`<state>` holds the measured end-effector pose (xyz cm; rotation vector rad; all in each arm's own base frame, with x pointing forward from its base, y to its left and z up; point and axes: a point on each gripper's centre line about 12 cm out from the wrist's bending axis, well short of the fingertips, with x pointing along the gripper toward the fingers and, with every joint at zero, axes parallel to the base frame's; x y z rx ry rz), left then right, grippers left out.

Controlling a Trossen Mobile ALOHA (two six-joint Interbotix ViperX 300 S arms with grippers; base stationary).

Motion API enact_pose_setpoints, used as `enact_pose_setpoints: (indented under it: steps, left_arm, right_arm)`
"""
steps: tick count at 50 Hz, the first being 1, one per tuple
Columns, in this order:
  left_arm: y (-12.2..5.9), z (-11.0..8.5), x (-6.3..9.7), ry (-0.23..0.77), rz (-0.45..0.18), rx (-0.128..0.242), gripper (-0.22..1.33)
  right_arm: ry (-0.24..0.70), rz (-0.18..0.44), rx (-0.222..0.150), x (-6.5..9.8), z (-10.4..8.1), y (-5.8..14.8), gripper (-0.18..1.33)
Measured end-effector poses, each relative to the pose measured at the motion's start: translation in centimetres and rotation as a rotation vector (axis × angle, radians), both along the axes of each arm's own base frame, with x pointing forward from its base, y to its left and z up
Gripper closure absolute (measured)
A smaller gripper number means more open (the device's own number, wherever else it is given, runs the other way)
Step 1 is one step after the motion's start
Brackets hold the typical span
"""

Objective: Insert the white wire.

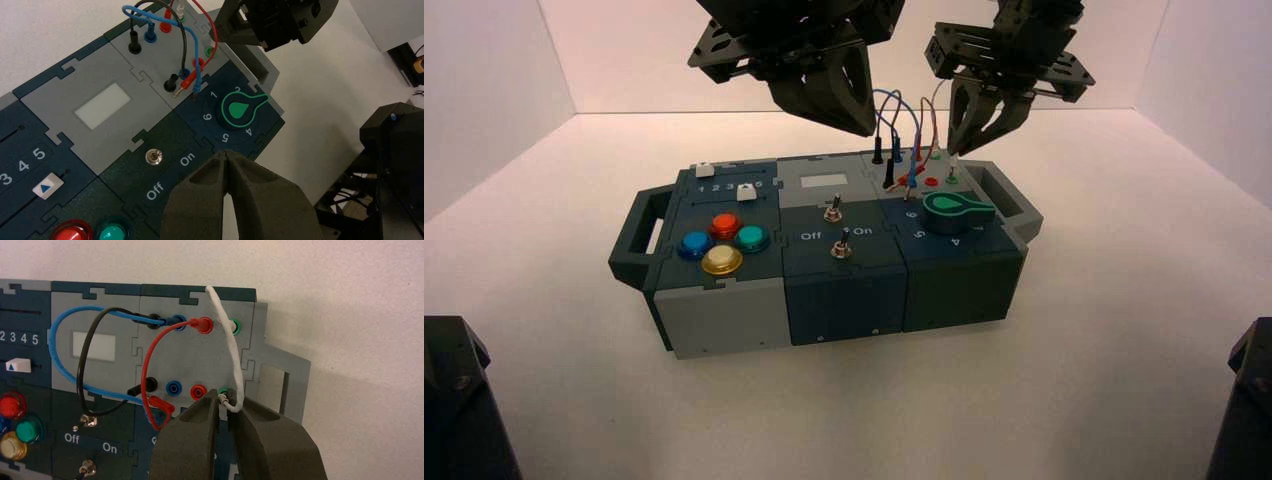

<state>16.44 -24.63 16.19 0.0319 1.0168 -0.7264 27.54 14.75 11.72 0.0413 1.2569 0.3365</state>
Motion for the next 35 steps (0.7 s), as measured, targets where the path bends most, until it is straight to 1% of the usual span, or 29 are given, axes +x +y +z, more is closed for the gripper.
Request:
enact_pose_setpoints:
  steps: [16, 35]
  left_arm:
    - [-0.19, 0.29, 0.13, -0.006, -0.007, -0.002, 1.28]
    - [-0.34, 0.53, 0.22, -0.014, -0.017, 0.001, 1.28]
  right_arm:
    - [0.005, 0.005, 0.002, -0.22, 0.60, -0.08, 1.12]
    - [0.004, 0.008, -0.003, -0.19, 0.59, -0.21, 1.12]
